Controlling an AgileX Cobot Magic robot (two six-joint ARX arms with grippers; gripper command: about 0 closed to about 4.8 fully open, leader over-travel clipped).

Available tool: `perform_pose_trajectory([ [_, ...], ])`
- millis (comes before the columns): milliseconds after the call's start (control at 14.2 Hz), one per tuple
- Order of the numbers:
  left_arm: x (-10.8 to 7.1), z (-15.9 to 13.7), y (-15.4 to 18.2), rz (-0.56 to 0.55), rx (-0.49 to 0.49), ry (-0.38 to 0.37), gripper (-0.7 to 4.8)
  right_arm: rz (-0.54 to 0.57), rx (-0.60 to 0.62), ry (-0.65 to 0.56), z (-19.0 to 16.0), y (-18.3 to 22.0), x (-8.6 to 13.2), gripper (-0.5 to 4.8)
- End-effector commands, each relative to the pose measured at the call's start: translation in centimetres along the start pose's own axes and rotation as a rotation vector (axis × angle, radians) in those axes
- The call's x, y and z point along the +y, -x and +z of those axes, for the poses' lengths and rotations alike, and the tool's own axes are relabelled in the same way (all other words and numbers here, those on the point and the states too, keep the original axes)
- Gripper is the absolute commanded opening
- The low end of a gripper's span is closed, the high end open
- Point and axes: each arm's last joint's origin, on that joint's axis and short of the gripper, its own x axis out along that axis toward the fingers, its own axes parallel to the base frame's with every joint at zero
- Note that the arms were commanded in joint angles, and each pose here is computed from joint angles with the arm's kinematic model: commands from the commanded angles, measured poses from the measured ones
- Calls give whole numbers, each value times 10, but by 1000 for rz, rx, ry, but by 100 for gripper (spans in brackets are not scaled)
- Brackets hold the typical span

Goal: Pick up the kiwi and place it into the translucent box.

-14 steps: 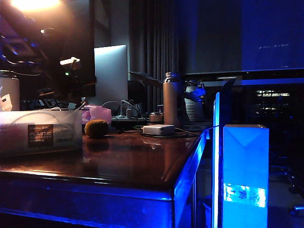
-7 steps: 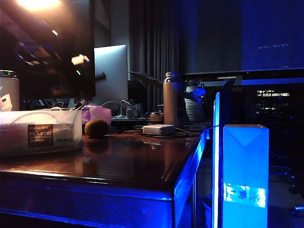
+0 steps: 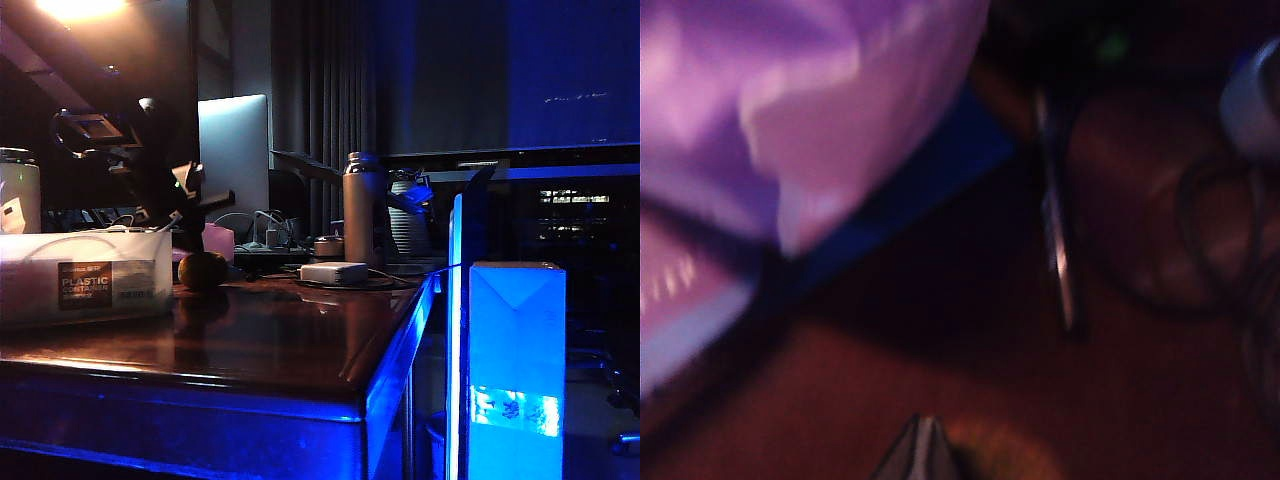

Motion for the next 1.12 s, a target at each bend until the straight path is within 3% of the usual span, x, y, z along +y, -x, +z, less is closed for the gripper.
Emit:
perform_pose_trajectory([
  [70, -3, -3, 3, -42, 66, 4, -3, 2, -34, -2, 10, 5, 0, -1],
  [281, -16, -7, 4, -116, 104, -35, -3, 2, -34, -2, 10, 6, 0, -1],
  [562, -51, -3, 17, -174, 167, -137, -3, 4, -12, -3, 9, 6, 0, -1],
  [772, -69, 35, 47, -198, 62, -160, -3, -15, 49, -3, 5, 9, -10, -1],
  [912, -74, 65, 79, -200, -20, -171, -3, -33, 193, 7, -11, 14, -29, -1],
  [1123, -83, 103, 160, -192, -141, -211, -3, 197, 362, 104, -59, 5, -41, -1],
])
